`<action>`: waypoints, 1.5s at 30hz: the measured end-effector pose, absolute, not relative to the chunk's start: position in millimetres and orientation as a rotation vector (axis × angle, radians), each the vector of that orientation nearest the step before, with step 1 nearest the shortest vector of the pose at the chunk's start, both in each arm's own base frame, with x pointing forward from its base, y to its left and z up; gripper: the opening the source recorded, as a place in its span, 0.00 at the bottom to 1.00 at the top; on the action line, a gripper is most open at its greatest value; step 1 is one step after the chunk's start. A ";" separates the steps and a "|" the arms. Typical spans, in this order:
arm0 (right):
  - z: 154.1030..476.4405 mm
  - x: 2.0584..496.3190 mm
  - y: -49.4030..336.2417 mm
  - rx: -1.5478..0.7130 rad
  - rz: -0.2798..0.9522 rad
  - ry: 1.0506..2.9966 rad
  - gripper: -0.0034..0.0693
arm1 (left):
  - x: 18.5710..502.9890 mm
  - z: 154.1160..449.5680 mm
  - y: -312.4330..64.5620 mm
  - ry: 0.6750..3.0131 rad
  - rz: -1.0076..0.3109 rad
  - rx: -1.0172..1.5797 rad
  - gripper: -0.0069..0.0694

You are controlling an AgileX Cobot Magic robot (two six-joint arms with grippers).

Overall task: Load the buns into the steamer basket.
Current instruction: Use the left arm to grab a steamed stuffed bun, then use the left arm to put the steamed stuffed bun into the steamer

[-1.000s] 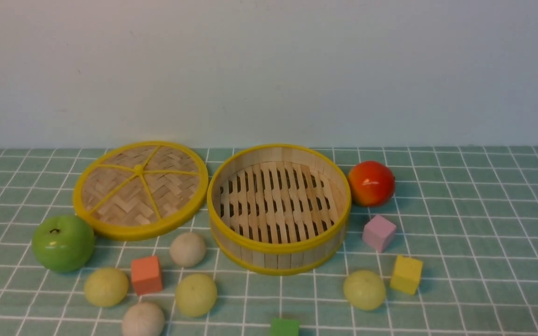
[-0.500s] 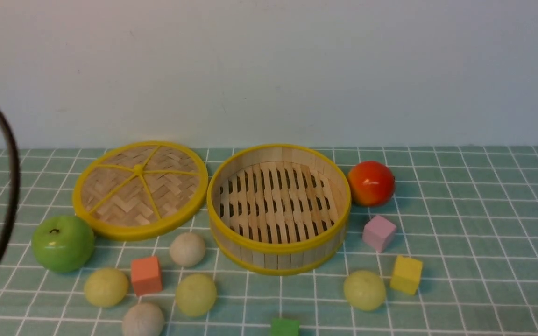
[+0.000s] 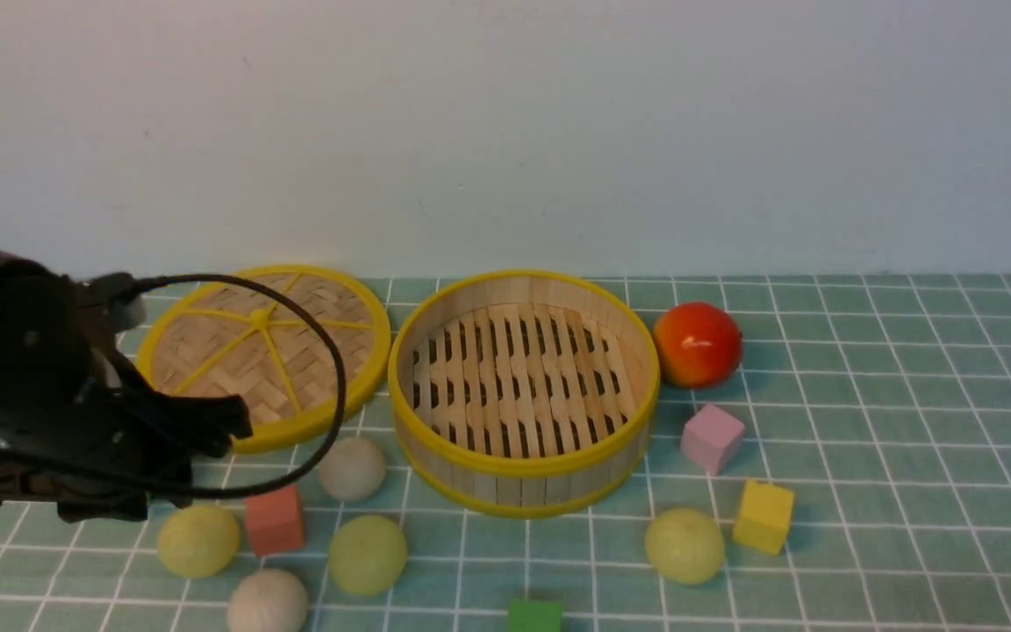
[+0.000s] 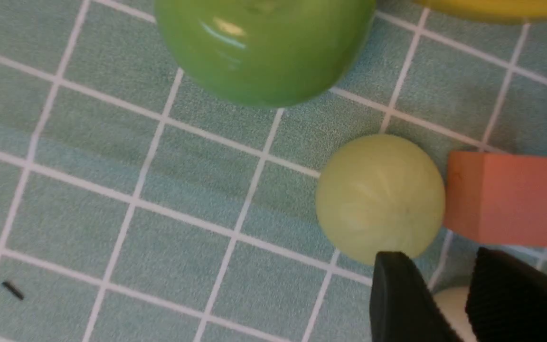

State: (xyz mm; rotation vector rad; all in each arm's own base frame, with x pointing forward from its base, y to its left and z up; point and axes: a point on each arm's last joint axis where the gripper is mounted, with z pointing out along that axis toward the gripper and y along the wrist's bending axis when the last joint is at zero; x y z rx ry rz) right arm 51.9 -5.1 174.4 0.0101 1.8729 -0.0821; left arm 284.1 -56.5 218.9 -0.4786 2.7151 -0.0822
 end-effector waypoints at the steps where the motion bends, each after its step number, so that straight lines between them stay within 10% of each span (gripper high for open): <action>1: 174.4 51.9 -5.1 0.010 -0.082 1.873 0.37 | 289.8 212.7 -57.8 2.734 -0.071 -0.477 0.40; 21: 174.4 51.9 -5.1 0.010 -0.082 1.873 0.37 | 318.3 169.8 -63.6 2.835 -0.001 -0.468 0.39; 29: 174.4 51.9 -5.1 0.010 -0.082 1.873 0.37 | 319.7 174.1 -63.4 2.852 0.015 -0.463 0.08; 35: 174.4 51.9 -5.1 0.010 -0.082 1.873 0.37 | 330.5 219.4 -64.7 2.852 0.036 -0.417 0.08; 39: 174.4 51.9 -5.1 0.010 -0.082 1.873 0.37 | 345.0 292.3 -83.2 2.683 -0.172 -0.332 0.08; 45: 174.4 51.9 -5.1 0.010 -0.082 1.873 0.37 | 364.2 312.8 -146.4 2.577 -0.410 -0.155 0.08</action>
